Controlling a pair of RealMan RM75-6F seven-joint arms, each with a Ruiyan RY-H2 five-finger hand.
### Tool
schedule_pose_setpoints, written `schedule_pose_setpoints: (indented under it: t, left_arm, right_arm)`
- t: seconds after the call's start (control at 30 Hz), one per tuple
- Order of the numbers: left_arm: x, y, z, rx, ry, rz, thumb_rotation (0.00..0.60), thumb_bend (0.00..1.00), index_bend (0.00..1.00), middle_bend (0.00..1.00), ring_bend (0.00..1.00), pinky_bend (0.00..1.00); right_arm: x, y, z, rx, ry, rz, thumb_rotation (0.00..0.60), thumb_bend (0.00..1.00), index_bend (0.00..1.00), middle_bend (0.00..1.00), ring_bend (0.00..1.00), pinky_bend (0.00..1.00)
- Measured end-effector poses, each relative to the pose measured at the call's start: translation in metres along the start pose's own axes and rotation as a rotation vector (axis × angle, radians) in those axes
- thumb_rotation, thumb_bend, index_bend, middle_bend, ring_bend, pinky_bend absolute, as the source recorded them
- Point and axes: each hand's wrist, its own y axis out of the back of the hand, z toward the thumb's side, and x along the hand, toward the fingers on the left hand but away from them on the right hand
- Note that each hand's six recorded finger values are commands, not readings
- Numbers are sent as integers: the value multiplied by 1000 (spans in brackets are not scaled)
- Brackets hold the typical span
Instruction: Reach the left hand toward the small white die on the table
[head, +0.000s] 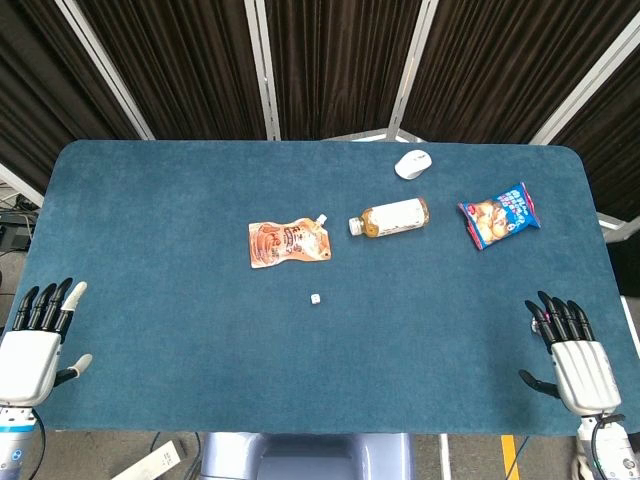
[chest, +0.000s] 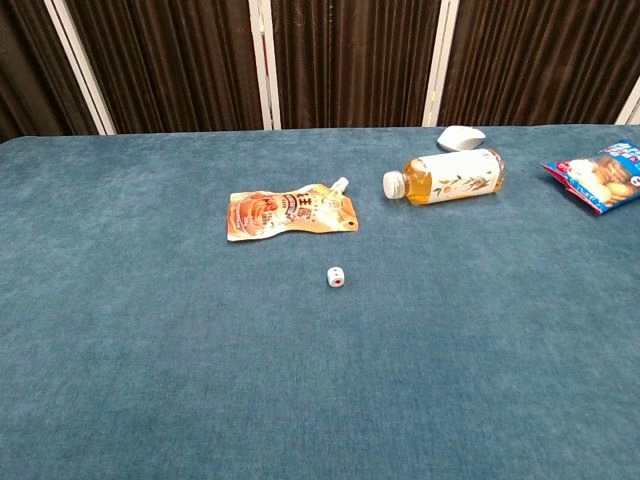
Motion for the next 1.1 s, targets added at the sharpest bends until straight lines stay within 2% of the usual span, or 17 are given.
schedule_pose_setpoints:
  t: [0.47,0.57,0.6,0.67,0.7,0.73,0.83,0.9,1.0,1.1]
  left_arm:
    - [6,-2,8,-9,-24,0,600,72,0,0,0,0]
    - [11,-3,14,-12,-37,1,600,155,0,0,0,10]
    - [12,-3,16,-11,-42,3,600,244,0,42,42,90]
    - [17,-3,22,-6,-53,10,600,386,0,260,258,356]
    - [20,-3,25,-3,-59,15,600,439,0,427,419,515]
    - [24,-3,31,-4,-68,16,600,471,0,546,531,602]
    - [34,-6,49,-8,-96,-1,600,530,0,717,688,702]
    - [39,-8,61,-4,-116,-13,600,563,0,779,759,749]
    - [49,-13,82,0,-150,-39,600,608,0,813,833,803]
    - [59,-18,105,3,-179,-73,600,656,0,822,865,823]
  right_arm:
    - [0,0,-1,-2,-6,1,600,3,63,0,0,0]
    - [-1,-1,-2,-4,-13,5,600,4,62,0,0,0]
    - [-1,-2,-3,-4,-15,6,600,4,63,0,0,0]
    - [-2,-2,-3,-6,-18,10,600,3,63,0,0,0]
    - [-2,-2,-4,-7,-19,10,600,3,63,0,0,0]
    - [-3,-2,-4,-8,-19,11,600,4,63,0,0,0]
    - [-4,-3,-4,-12,-19,13,600,4,62,0,0,0]
    - [-4,-2,-5,-16,-22,13,600,4,62,0,0,0]
    - [-6,0,-8,-28,-32,10,600,4,63,0,0,0]
    - [-7,1,-11,-41,-43,9,600,3,62,0,0,0]
